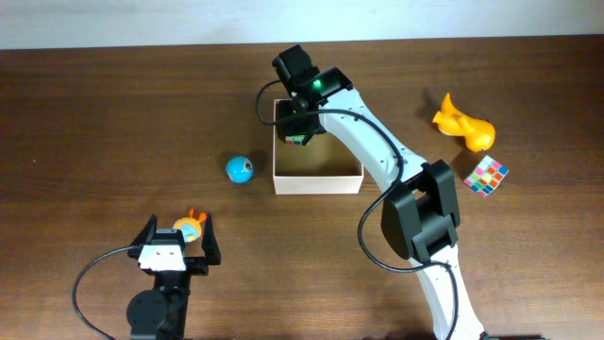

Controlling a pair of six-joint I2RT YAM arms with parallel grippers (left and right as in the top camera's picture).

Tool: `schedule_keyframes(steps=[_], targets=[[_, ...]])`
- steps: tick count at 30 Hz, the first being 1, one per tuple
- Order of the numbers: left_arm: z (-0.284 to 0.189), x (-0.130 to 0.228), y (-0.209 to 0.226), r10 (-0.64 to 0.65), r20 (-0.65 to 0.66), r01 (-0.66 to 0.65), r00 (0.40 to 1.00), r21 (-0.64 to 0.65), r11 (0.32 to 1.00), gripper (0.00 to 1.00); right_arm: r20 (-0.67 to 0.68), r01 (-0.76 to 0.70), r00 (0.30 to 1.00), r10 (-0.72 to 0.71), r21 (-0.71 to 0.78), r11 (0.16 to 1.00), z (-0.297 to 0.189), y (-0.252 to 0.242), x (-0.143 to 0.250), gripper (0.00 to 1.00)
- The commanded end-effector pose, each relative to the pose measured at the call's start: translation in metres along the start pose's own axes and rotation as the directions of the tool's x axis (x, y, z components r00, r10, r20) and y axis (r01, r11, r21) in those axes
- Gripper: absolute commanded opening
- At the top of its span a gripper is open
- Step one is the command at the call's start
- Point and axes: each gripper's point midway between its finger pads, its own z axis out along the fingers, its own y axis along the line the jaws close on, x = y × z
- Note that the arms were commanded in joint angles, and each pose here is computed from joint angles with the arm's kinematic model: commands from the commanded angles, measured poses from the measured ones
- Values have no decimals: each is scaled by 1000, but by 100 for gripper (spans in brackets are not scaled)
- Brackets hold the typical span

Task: Pack container
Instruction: 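Carry the cube left over the box and lower it inside, then open the right gripper to release the cube in the box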

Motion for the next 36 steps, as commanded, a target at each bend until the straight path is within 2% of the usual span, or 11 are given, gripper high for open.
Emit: schedule_keyframes(steps=[1, 6, 14, 20, 36], targets=[[0, 1, -3, 15, 2, -15, 1000, 15, 1000, 99, 25, -13, 1000, 12, 30, 999, -5, -17, -12, 37], [0, 0, -3, 15, 2, -15, 1000, 15, 1000, 99, 34, -38, 999, 36, 57, 998, -5, -34, -19, 26], [0, 1, -3, 15, 2, -15, 1000, 15, 1000, 99, 51, -19, 999, 15, 95, 995, 0, -43, -23, 24], [0, 1, -3, 15, 2, -15, 1000, 15, 1000, 99, 15, -16, 1000, 14, 122, 992, 23, -49, -15, 24], [0, 1, -3, 15, 2, -15, 1000, 15, 1000, 99, 1, -12, 1000, 12, 131, 991, 47, -51, -11, 25]])
